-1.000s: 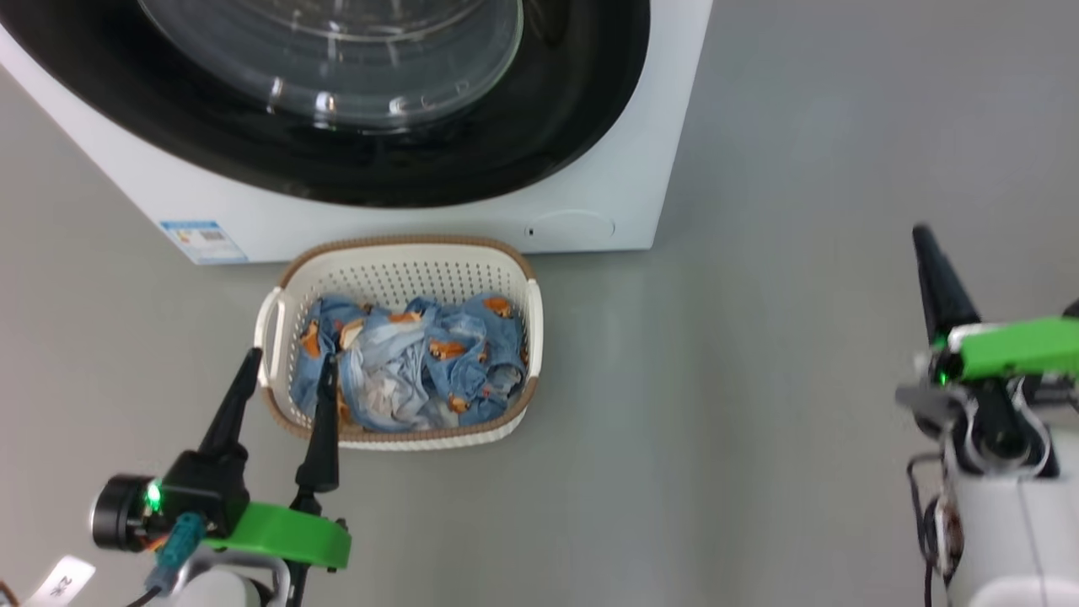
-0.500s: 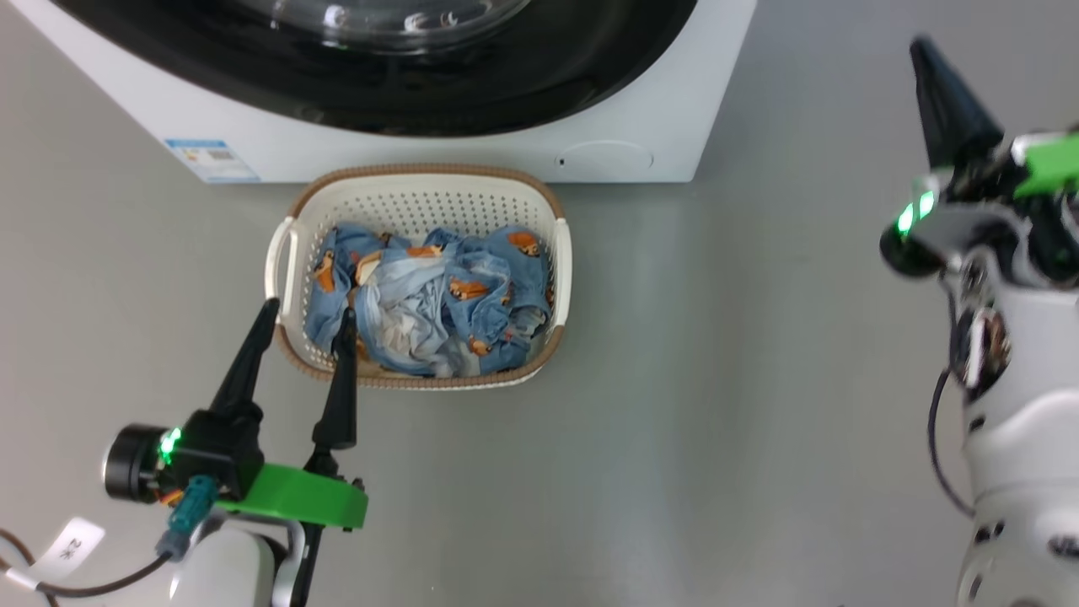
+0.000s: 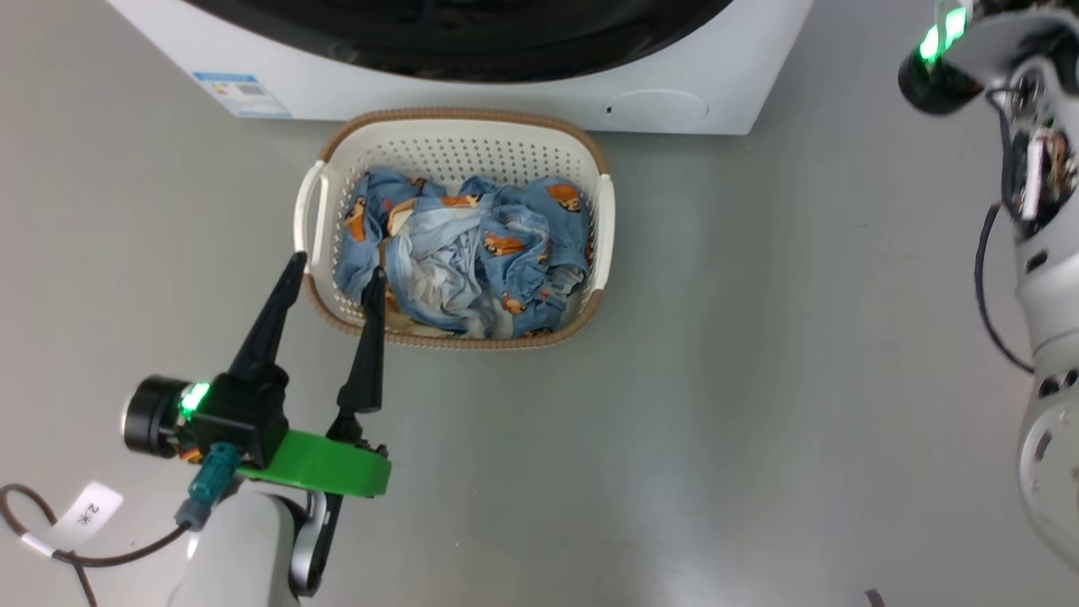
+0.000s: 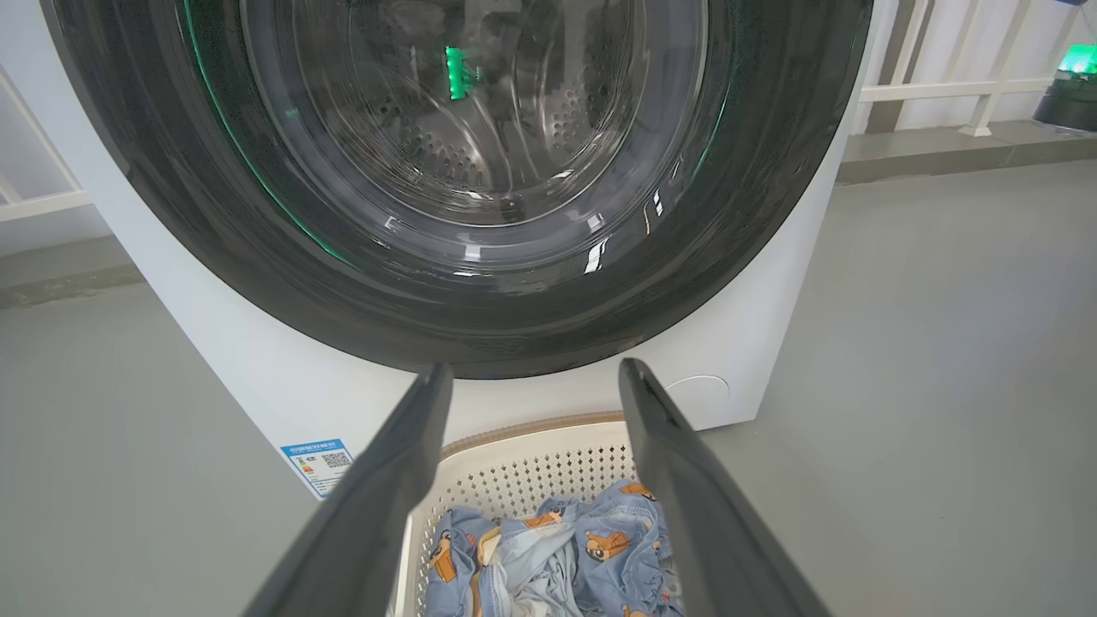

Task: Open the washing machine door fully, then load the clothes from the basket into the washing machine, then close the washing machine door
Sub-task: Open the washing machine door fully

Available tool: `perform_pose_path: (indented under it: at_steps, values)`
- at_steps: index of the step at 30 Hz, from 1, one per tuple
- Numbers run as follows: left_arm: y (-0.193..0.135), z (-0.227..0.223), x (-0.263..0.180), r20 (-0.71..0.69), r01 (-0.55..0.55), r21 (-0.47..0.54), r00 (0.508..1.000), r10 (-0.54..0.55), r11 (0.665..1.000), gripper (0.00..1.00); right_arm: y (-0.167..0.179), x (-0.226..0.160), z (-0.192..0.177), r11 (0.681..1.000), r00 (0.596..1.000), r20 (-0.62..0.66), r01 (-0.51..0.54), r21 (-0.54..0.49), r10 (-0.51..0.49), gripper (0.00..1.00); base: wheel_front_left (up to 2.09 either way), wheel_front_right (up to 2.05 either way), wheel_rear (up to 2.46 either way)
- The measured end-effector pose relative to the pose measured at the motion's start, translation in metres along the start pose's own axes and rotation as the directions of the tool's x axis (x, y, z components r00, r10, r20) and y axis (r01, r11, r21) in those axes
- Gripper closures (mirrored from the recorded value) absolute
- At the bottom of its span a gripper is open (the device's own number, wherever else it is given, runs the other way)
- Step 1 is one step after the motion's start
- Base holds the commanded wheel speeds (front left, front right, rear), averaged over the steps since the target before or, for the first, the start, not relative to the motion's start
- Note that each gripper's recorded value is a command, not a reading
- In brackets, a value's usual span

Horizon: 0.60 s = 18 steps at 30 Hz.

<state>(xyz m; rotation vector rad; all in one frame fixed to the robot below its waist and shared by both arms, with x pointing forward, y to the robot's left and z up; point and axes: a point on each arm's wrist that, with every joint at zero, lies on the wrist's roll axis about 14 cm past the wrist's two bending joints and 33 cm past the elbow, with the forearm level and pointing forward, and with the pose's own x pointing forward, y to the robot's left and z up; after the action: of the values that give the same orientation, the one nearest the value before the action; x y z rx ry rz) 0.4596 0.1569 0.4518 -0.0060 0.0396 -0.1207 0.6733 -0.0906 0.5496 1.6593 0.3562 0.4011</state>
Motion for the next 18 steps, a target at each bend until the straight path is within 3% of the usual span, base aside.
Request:
perform_pose_path:
  at_steps: [18]
  values:
    - [0.009, -0.011, 0.007, -0.023, -0.015, 0.004, 1.0, 0.015, 1.0, 0.0, -0.006, 0.059, -0.035, 0.996, 0.984, -0.156, 0.078, -0.049, -0.085, 1.0, 0.0, 0.0, 0.0]
